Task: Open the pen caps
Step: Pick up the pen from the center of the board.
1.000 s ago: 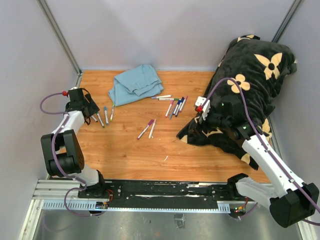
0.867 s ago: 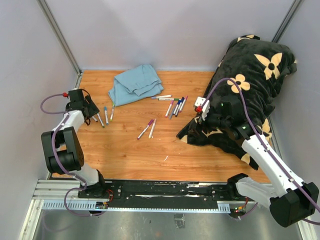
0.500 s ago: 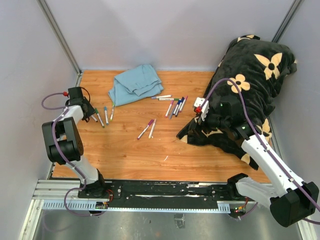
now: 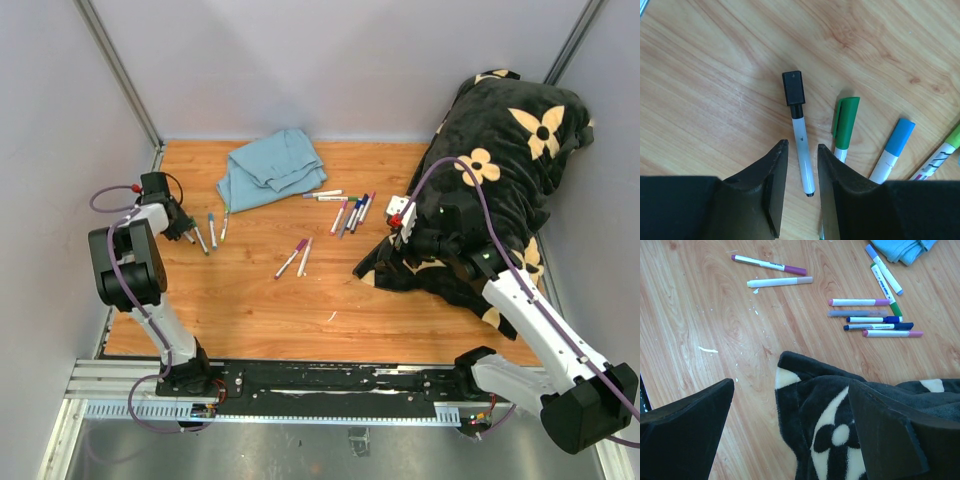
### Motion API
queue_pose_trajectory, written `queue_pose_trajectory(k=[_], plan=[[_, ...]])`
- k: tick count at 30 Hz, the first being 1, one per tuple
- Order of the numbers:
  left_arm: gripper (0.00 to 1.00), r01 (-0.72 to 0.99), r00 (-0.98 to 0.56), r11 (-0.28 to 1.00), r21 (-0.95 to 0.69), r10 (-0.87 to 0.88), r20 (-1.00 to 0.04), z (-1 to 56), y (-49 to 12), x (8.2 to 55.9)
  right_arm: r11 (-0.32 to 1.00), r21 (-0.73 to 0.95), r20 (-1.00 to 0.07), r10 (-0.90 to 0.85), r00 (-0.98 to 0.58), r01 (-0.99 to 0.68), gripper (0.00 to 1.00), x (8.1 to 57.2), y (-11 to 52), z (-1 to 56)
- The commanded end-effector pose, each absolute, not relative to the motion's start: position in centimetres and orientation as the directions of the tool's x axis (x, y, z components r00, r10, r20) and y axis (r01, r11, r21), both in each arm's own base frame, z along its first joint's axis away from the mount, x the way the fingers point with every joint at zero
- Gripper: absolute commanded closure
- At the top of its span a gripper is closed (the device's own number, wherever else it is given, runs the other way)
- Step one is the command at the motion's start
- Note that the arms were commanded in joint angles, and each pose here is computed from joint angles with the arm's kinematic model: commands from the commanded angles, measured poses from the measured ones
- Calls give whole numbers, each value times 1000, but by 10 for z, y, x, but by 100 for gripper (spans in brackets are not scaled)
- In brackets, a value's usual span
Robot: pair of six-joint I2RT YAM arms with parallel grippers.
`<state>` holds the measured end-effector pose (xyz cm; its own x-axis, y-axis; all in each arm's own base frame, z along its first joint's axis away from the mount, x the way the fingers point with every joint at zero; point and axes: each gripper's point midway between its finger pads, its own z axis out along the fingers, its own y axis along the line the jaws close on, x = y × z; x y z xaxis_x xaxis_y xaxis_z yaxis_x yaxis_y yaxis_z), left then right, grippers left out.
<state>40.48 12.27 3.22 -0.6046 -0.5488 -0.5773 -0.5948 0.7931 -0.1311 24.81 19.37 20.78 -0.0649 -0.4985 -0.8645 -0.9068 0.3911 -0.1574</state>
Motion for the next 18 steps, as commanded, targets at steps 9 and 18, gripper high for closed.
queue_pose_trajectory(k=[9, 18], plan=[[69, -611, -636, 788, -80, -549, -543, 17, 131, 401, 367, -173, -860, -509, -42, -914, 2, 246, 197, 205], [74, -605, -663, 793, -66, -548, -511, 10, 128, 395, 372, -181, -858, -512, -39, -910, 2, 247, 196, 206]])
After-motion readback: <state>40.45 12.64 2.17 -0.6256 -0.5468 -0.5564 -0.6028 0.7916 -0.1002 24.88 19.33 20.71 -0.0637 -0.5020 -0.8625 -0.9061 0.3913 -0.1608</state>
